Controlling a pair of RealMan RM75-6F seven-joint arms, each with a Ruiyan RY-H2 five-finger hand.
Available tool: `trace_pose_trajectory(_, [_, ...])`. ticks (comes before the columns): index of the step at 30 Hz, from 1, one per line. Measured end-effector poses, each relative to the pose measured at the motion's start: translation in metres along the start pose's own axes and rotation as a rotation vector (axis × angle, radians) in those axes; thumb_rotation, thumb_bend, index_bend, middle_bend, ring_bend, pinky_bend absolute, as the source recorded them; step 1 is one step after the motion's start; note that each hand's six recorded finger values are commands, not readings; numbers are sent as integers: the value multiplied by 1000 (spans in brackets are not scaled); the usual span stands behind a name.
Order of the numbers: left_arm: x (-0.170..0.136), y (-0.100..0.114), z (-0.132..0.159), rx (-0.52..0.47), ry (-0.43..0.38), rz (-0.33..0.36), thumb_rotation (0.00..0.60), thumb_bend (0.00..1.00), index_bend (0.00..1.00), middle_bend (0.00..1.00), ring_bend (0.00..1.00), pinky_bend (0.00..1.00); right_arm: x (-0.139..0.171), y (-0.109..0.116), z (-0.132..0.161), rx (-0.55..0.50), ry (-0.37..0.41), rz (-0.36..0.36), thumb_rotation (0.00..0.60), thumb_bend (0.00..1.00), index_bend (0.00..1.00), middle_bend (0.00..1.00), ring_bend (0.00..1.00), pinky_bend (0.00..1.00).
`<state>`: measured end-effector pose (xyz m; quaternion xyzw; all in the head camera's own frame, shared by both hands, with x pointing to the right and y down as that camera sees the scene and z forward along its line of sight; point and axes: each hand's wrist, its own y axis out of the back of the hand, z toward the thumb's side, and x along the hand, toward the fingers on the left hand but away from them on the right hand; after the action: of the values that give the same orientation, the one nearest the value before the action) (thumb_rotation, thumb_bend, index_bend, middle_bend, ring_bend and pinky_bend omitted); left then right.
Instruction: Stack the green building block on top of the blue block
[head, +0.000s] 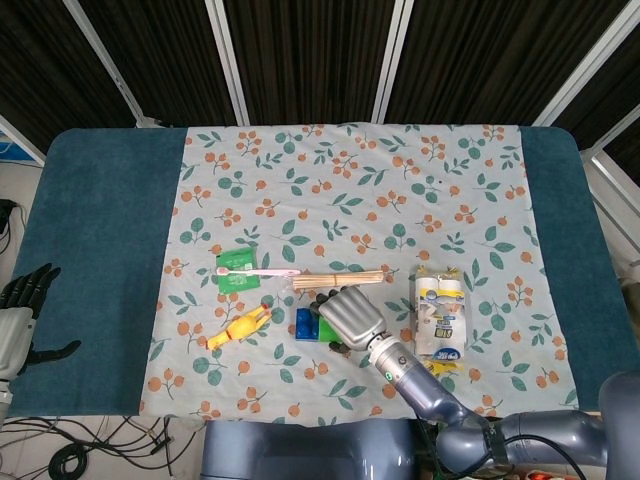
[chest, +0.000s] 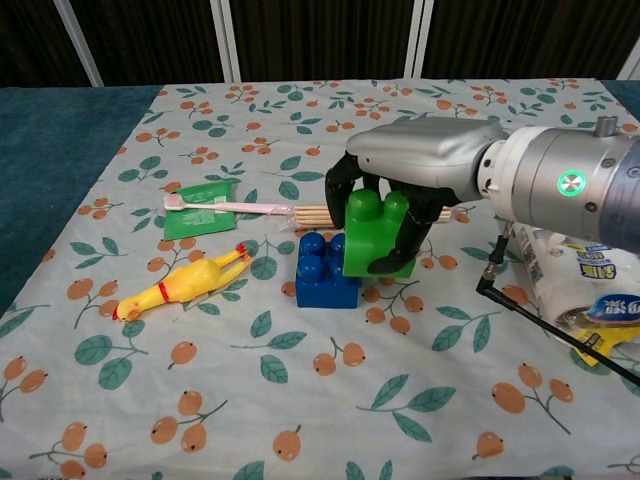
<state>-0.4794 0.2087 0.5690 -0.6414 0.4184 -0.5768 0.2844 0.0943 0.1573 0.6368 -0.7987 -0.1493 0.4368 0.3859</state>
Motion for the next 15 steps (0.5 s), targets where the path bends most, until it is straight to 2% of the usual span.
trace_pose_trajectory(15, [0,0,0,1,2,1,600,0,0,0,0,0,-5,-8,-5,1,-5,22,600,397,558,496,472,561])
